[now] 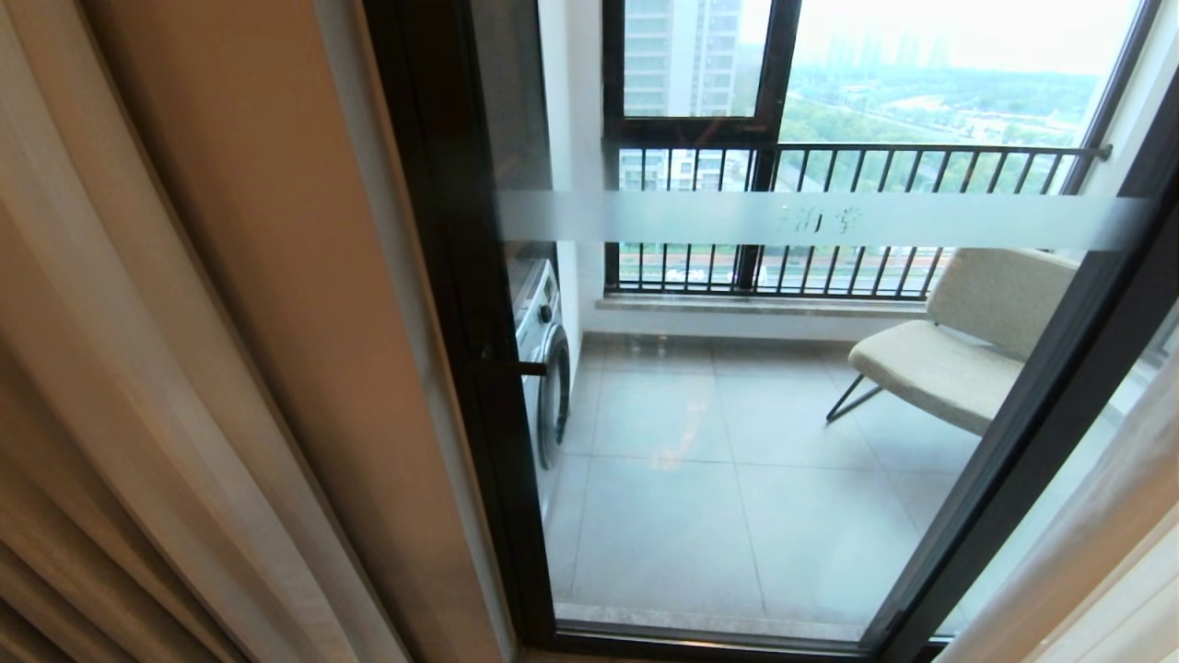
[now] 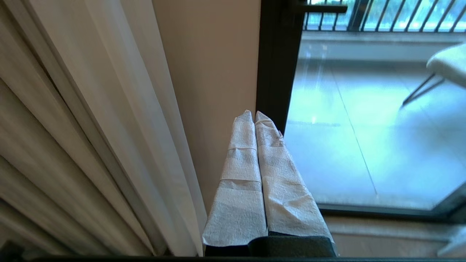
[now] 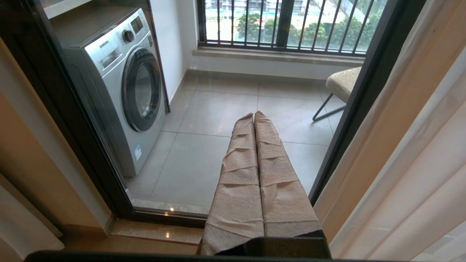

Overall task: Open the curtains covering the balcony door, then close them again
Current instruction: Pull the inner curtains open on both sides

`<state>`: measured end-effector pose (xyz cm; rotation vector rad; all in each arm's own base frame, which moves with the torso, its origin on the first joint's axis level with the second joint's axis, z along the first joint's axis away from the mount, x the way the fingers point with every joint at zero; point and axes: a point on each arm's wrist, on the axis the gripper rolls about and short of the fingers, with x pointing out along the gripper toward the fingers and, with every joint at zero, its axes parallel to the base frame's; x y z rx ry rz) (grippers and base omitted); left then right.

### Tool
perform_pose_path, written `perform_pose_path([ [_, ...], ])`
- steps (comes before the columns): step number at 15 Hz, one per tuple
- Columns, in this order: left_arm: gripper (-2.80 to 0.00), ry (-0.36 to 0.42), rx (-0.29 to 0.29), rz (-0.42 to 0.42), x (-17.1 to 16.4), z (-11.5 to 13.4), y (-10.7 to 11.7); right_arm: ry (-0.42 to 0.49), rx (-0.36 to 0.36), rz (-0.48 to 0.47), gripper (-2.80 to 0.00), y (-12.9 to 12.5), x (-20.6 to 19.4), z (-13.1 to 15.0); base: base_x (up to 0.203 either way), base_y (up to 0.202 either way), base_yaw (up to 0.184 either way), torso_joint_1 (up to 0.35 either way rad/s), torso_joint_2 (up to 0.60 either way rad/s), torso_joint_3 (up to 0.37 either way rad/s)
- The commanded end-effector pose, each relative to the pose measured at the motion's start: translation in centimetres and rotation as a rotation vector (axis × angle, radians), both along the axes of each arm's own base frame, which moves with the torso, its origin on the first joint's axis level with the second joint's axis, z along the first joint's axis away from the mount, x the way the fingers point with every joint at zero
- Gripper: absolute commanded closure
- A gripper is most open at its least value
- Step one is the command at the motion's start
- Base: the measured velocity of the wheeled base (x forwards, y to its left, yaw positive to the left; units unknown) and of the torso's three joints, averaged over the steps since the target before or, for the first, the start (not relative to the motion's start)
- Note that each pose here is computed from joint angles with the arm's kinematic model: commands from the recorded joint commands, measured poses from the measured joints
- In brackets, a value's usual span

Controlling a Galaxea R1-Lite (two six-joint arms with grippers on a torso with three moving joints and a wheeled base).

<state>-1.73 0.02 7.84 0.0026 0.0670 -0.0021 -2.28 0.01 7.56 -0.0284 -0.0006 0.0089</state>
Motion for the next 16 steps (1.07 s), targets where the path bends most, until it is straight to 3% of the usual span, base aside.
perform_pose_path([
  [1, 0.00, -0.072, -0.003, 0.001, -0.57, -0.22, 0.00, -0.001, -0.001, 0.000, 0.00, 0.00, 0.00, 0.01, 0.000, 0.000, 0.000, 0.000, 0.00, 0.000],
  [16, 0.00, -0.072, -0.004, -0.002, -0.57, -0.22, -0.01, -0.001, -0.001, 0.000, 0.00, 0.00, 0.00, 0.01, 0.000, 0.000, 0.000, 0.000, 0.00, 0.000],
])
